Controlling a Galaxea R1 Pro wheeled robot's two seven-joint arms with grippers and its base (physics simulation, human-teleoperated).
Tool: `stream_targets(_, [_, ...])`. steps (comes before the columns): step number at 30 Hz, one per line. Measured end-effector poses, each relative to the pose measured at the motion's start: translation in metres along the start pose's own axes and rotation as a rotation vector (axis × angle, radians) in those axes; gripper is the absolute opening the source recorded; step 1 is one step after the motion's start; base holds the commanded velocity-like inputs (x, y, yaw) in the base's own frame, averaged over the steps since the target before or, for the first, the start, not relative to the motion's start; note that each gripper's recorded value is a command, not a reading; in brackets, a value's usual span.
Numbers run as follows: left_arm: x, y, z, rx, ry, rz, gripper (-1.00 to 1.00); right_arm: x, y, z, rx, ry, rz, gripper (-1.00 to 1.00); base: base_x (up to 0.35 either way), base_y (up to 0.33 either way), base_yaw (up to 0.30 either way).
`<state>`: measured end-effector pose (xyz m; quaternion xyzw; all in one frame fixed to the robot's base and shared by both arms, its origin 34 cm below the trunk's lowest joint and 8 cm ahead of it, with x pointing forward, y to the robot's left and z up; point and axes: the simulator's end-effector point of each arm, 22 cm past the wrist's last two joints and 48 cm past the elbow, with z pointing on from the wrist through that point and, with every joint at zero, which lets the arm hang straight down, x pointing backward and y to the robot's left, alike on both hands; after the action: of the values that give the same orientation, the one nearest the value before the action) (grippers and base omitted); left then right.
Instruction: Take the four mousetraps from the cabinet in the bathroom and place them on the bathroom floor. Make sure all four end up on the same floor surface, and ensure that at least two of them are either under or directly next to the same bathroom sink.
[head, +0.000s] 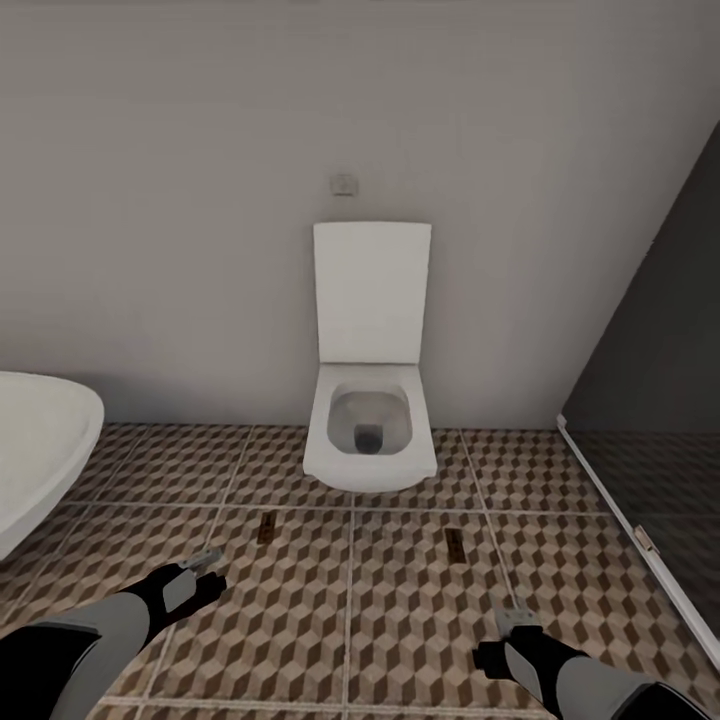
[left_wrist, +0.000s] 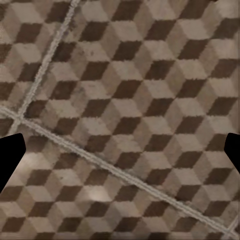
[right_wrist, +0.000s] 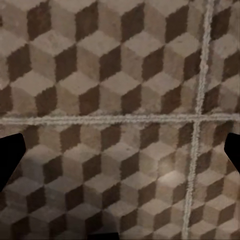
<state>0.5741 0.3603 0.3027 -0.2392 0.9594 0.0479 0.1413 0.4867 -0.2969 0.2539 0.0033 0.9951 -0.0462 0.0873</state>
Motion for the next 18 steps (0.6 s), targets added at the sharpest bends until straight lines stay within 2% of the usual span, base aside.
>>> stream_targets(18, [0.007,0.007,-0.025,-0.019,0.04,0.007,1.0,0.004,-0.019,-0.029,0.018,0.03,0.001,1.0,0.0,0.0,0.0])
